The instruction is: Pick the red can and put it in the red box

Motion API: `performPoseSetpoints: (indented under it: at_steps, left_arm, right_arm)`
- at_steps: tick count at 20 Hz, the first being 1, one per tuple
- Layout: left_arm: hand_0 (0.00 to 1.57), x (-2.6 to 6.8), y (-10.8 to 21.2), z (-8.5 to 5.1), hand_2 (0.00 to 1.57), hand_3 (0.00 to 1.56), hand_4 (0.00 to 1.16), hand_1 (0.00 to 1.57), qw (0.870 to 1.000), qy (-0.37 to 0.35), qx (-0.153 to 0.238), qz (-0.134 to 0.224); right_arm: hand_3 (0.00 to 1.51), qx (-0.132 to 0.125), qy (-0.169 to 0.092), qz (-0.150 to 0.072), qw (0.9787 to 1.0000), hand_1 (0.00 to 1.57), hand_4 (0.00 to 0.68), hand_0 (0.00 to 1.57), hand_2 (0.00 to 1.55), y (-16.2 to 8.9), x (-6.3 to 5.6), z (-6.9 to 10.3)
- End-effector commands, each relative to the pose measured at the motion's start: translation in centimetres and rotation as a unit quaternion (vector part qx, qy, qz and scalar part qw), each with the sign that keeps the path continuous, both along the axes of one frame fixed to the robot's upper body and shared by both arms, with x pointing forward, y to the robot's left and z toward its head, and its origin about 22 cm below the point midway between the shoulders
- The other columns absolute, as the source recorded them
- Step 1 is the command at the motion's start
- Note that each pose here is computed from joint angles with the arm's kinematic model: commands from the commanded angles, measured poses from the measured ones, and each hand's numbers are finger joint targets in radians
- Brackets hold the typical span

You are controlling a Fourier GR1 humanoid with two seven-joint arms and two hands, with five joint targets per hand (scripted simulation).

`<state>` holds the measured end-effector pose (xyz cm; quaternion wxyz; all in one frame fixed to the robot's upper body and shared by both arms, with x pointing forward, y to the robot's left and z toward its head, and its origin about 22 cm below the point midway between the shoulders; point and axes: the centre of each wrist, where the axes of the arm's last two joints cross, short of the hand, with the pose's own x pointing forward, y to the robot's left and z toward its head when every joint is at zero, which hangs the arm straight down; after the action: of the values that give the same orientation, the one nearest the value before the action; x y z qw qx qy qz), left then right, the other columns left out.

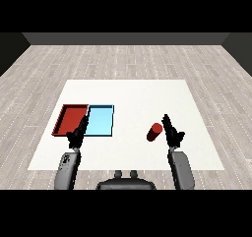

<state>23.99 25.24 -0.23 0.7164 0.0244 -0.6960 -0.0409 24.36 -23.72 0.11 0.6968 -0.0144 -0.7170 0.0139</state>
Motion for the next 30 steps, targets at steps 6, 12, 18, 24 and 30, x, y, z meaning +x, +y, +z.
performPoseSetpoints:
  at_steps: [6,12,18,24,30]
  left_arm:
    - [0.00,1.25,-0.8,-0.5,0.00,0.00,0.00,0.00,1.000,-0.010,0.011,0.010]
    - [0.00,1.79,-2.2,2.5,0.00,0.00,0.00,0.00,0.969,-0.238,-0.056,-0.007]
    - [0.00,0.43,-1.1,2.9,0.00,0.00,0.00,0.00,0.970,-0.239,-0.043,0.010]
    - [0.00,-0.85,0.3,1.1,0.00,0.00,0.00,0.00,0.971,-0.232,-0.055,-0.008]
    - [0.00,0.40,-0.6,1.8,0.00,0.00,0.00,0.00,0.967,-0.248,-0.060,-0.010]
  right_arm:
    - [0.00,-0.028,0.012,-0.013,0.9994,0.00,0.000,0.00,0.00,-13.8,-3.7,0.7]
    - [0.00,0.007,-0.155,0.005,0.9878,0.00,0.000,0.00,0.00,-13.6,-3.5,0.3]
    - [0.00,0.027,-0.161,0.022,0.9864,0.00,0.000,0.00,0.00,-15.1,-2.8,-1.4]
    - [0.00,0.029,-0.136,0.033,0.9898,0.00,0.000,0.00,0.00,-14.8,-1.6,-0.2]
    - [0.00,0.038,-0.133,0.055,0.9889,0.00,0.000,0.00,0.00,-13.9,0.5,-0.5]
